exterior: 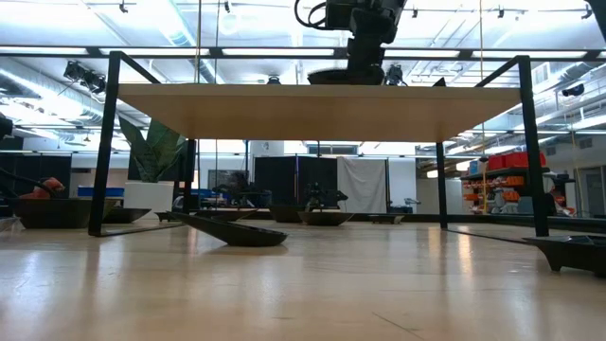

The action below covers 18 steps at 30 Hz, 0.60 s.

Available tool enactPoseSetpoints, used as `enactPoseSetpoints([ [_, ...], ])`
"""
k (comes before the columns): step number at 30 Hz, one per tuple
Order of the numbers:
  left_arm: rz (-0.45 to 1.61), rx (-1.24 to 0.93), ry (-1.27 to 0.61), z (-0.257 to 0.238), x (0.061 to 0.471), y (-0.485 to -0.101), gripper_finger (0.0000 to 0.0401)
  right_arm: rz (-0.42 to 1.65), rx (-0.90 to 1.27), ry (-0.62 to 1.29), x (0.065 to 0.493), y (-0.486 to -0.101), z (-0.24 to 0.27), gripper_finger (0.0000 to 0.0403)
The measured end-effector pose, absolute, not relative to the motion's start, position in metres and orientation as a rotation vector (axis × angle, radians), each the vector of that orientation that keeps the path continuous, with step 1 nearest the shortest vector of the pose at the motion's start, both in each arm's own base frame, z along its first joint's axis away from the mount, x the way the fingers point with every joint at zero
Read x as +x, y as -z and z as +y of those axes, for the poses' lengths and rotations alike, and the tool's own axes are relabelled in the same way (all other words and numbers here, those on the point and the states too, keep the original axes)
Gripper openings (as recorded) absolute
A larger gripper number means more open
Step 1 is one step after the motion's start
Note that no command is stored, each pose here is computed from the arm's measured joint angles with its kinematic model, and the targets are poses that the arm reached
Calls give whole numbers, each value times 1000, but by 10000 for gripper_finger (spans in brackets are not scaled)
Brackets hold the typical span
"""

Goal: Pick & Place Mini shaped plates
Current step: Stack the distorted square plate on top of the distorted square plate on the shelf

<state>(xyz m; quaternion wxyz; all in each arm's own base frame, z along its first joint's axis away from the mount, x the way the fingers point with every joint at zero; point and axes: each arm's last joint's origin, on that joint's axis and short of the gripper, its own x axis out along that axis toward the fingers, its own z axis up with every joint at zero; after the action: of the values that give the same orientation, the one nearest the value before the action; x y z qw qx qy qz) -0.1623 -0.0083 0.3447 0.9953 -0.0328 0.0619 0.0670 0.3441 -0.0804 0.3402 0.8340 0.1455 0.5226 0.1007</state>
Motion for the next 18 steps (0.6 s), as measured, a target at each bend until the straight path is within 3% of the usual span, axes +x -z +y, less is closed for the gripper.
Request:
enactPoseSetpoints([
  [9,124,-66,-134,-8,-162,-345,18,1100,291,-209,345,-342,-78,102],
  [18,124,-66,-135,-8,-162,-345,18,1096,149,-235,353,-342,-46,96],
])
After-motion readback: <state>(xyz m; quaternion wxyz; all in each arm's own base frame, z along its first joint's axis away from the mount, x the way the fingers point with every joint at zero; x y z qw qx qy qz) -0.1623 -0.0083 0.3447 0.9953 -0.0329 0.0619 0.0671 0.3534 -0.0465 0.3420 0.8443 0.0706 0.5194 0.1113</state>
